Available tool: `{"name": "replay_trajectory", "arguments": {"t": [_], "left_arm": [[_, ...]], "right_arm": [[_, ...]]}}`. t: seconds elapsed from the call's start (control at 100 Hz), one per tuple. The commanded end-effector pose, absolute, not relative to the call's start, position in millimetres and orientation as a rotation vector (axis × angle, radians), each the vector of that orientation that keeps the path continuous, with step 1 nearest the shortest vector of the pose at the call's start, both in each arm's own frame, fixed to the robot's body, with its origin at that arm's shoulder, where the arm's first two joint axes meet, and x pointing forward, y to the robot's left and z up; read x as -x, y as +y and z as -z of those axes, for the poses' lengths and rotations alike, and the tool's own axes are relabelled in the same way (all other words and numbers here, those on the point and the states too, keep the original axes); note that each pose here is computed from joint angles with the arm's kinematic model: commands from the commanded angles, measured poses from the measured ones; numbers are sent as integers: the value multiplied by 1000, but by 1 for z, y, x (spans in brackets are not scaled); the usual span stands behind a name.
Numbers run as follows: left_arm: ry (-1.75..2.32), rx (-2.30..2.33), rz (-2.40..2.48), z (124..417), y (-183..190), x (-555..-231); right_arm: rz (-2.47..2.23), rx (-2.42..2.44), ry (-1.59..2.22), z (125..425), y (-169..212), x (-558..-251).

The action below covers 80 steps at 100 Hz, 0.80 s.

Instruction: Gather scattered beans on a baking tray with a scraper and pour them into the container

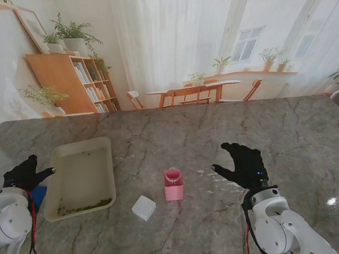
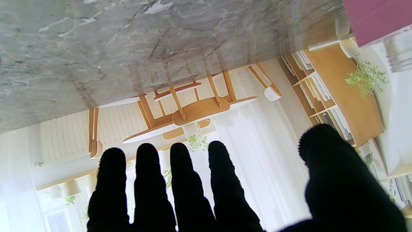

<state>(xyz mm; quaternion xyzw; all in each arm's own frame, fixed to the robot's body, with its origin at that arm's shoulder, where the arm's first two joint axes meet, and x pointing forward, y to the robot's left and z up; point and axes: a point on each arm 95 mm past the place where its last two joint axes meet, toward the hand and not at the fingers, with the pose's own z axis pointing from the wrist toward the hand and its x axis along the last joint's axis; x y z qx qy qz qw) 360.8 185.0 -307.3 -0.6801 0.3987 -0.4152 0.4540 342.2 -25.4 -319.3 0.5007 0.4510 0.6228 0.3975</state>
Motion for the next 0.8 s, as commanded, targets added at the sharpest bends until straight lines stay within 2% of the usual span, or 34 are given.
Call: {"name": "replay_trajectory", "arguments": {"t": [0.0,0.3,0.79], "left_arm": [[996,1685,1026,307,176,-363],[1103,1691,894,316,162,-373],[1104,1769,768,346,170,-393]], "right_arm": [[-1575,-1279,1155,321,-26,-341],[-1574,-1284,1151,321,-26,-341],[-1571,-1284,1155,321,-27,-341]]}}
